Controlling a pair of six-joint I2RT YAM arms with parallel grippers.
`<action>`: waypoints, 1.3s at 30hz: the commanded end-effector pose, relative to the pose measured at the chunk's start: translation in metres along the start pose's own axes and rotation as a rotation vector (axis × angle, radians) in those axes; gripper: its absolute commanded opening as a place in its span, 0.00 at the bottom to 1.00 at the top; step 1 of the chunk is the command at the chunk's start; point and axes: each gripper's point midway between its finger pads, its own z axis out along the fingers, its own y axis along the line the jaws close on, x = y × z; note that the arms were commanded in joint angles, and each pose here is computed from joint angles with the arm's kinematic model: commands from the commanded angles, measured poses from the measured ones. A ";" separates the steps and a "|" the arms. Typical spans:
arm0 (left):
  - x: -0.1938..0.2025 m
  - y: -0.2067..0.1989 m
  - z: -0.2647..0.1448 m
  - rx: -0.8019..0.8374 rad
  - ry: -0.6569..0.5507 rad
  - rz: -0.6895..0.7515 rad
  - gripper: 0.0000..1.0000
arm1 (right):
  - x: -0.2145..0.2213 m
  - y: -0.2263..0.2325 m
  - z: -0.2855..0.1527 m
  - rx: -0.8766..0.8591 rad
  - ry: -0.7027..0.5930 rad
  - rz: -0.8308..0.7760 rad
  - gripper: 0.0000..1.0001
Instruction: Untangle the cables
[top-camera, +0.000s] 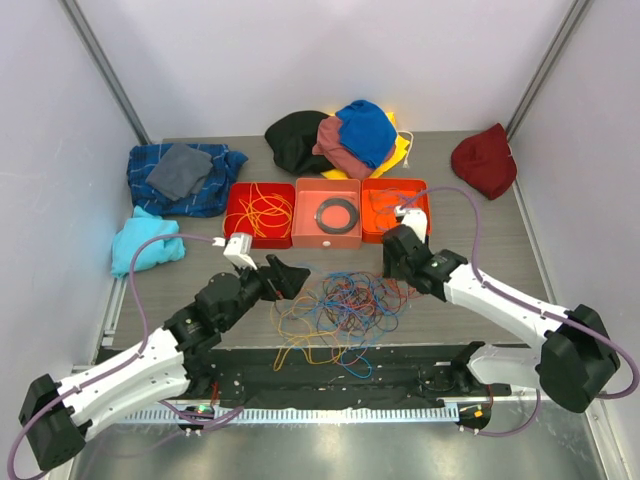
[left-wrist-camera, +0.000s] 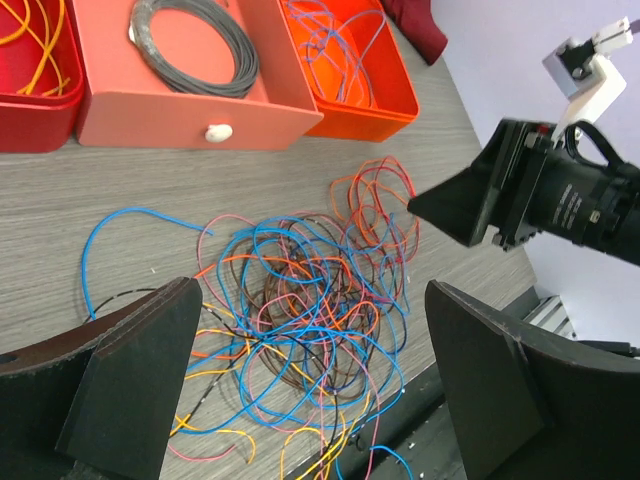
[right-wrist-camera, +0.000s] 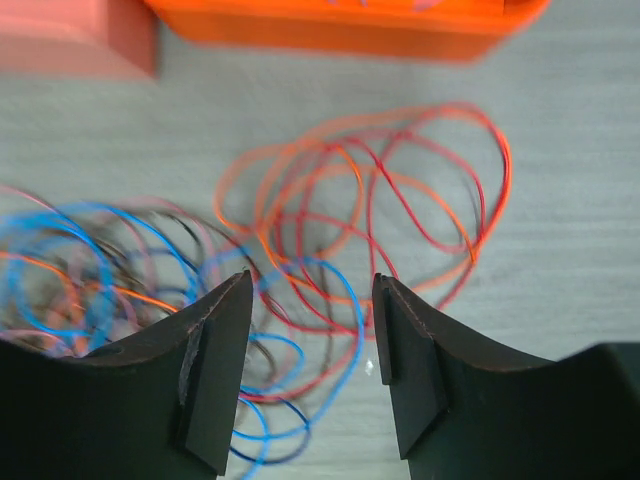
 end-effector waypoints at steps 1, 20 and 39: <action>-0.005 -0.016 0.006 0.056 -0.009 -0.021 1.00 | 0.008 -0.001 -0.003 0.016 -0.019 0.047 0.58; 0.002 -0.011 0.008 0.036 0.015 -0.026 1.00 | 0.049 -0.005 0.035 0.118 0.056 -0.039 0.54; -0.002 -0.008 0.004 0.030 -0.003 -0.016 1.00 | -0.025 0.003 -0.017 0.080 -0.120 0.028 0.01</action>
